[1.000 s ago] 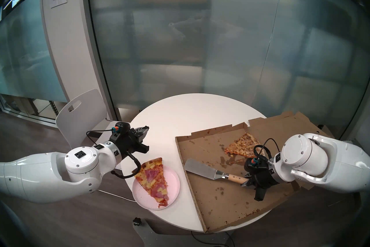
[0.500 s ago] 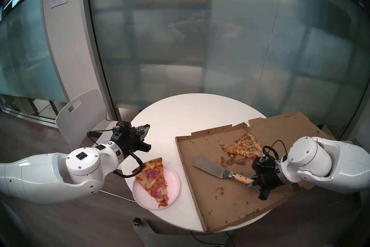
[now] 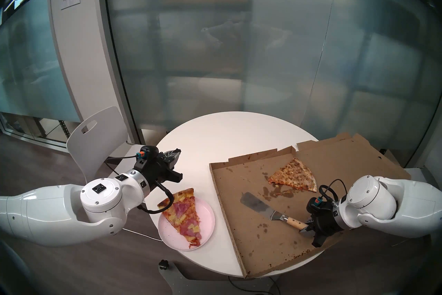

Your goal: Put pizza slice onto the plate

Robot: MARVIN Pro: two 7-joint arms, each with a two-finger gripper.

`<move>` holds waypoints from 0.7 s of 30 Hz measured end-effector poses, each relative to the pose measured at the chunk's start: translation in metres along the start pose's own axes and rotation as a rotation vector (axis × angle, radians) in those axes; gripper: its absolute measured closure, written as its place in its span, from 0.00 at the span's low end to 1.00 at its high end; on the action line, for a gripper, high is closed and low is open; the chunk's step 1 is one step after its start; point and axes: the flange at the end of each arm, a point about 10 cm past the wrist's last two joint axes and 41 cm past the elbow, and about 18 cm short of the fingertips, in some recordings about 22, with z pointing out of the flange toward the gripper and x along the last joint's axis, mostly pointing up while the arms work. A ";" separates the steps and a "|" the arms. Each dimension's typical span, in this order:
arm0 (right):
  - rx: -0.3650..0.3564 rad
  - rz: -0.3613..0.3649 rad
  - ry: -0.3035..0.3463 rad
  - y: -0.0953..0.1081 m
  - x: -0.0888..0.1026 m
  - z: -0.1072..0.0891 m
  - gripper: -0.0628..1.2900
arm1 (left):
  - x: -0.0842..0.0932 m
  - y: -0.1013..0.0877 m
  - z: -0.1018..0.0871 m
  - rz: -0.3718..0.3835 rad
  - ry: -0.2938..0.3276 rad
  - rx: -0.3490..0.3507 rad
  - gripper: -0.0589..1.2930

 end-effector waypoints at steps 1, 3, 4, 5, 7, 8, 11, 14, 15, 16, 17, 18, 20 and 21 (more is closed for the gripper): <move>-0.001 0.008 0.002 0.000 -0.002 0.001 0.85 | 0.000 0.001 0.000 -0.001 0.001 0.001 0.97; -0.003 0.017 0.006 0.001 -0.004 0.003 0.85 | 0.000 0.001 0.000 -0.001 0.002 0.001 0.97; -0.003 0.021 0.008 0.001 -0.005 0.003 0.85 | 0.000 0.001 0.000 -0.001 0.002 0.002 0.97; -0.005 0.026 0.012 0.001 -0.006 0.004 0.85 | 0.000 0.002 0.000 -0.002 0.002 0.002 0.97; -0.008 0.036 0.022 0.002 -0.007 0.005 0.85 | 0.000 0.002 0.000 -0.002 0.003 0.005 0.97; -0.009 0.039 0.027 0.002 -0.007 0.005 0.85 | 0.000 0.002 0.000 -0.001 0.003 0.006 0.97; -0.012 0.049 0.043 0.001 -0.008 0.006 0.85 | 0.001 0.002 0.000 -0.001 0.004 0.009 0.97; -0.015 0.057 0.058 0.001 -0.008 0.007 0.85 | 0.001 0.001 0.000 -0.001 0.005 0.012 0.97; -0.016 0.060 0.062 0.000 -0.008 0.007 0.85 | 0.001 0.001 0.000 -0.001 0.006 0.013 0.97; -0.017 0.063 0.067 0.000 -0.008 0.007 0.85 | 0.001 0.001 0.000 -0.001 0.006 0.013 0.97; -0.018 0.066 0.072 0.000 -0.008 0.007 0.85 | 0.001 0.001 0.000 0.000 0.006 0.014 0.97; -0.020 0.069 0.076 0.000 -0.008 0.007 0.85 | 0.001 0.001 0.000 0.000 0.007 0.014 0.97; -0.025 0.074 0.086 0.000 -0.008 0.007 0.85 | 0.002 0.001 0.000 0.000 0.008 0.014 0.97; -0.027 0.076 0.088 0.001 -0.008 0.007 0.85 | 0.002 0.001 0.001 0.000 0.008 0.014 0.97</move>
